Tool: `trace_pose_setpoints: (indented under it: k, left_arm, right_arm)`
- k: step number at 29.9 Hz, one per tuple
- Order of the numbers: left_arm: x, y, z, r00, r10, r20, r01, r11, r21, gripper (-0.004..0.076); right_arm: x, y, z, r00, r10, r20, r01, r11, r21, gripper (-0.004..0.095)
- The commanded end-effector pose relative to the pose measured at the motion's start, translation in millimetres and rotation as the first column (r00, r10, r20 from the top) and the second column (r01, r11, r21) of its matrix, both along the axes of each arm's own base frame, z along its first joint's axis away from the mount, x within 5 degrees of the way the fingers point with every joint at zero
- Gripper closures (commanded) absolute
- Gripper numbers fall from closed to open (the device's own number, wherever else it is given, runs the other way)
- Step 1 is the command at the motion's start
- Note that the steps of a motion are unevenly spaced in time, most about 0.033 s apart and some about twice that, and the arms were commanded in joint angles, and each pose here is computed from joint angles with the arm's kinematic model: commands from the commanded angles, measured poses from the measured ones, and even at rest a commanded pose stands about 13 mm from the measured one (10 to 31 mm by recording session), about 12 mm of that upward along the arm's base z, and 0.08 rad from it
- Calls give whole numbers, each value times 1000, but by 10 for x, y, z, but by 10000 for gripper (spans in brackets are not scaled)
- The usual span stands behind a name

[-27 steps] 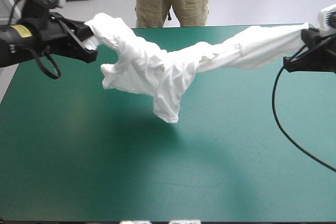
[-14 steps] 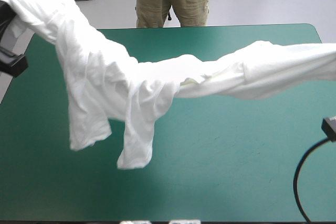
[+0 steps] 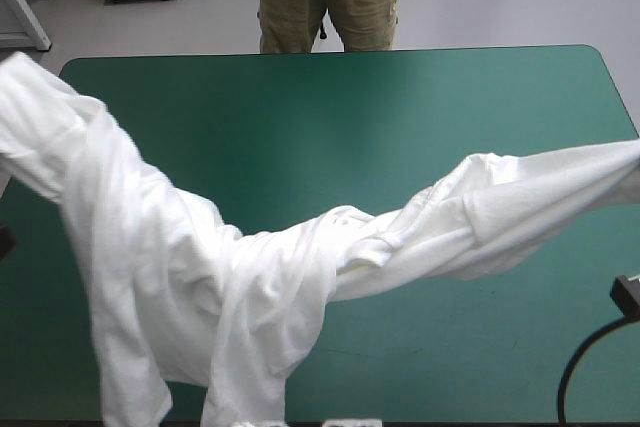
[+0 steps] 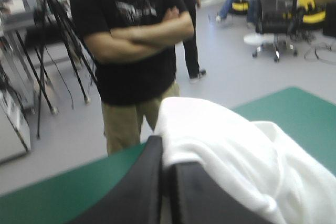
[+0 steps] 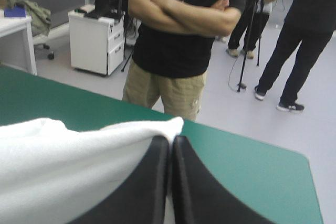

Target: Fold the cloth

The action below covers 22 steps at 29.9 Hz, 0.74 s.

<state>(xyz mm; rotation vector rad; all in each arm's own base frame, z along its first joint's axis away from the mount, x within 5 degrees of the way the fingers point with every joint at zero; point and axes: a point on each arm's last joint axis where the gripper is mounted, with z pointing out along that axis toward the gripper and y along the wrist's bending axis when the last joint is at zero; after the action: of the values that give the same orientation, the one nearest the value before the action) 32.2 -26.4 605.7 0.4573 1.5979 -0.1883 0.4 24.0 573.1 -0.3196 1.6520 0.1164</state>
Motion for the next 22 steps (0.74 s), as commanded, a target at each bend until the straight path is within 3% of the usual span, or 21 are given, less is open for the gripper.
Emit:
trace_pose_setpoints:
  k: [1,6,11,18,22]
  left_arm:
    - [468,-79,-394,975,11,-221,-4,999,32,733]
    - [1043,-154,-1024,934,48,-355,-26,998,65,733]
    - [1670,-184,-1644,913,139,-384,-101,988,117,733]
    - [2496,-301,-2146,918,171,-357,-150,985,87,733]
    - [2901,-375,-2461,908,175,-382,-176,984,33,733]
  right_arm:
    - [328,5,-212,993,5,-116,-4,1000,11,919]
    - [936,28,-826,950,31,-310,-27,999,18,919]
    - [1622,3,-1472,899,0,-438,8,1000,16,921]
    - [2481,-80,-1855,916,-91,-391,78,996,-48,921]
    - [2877,-91,-2137,884,-105,-456,90,994,-54,918]
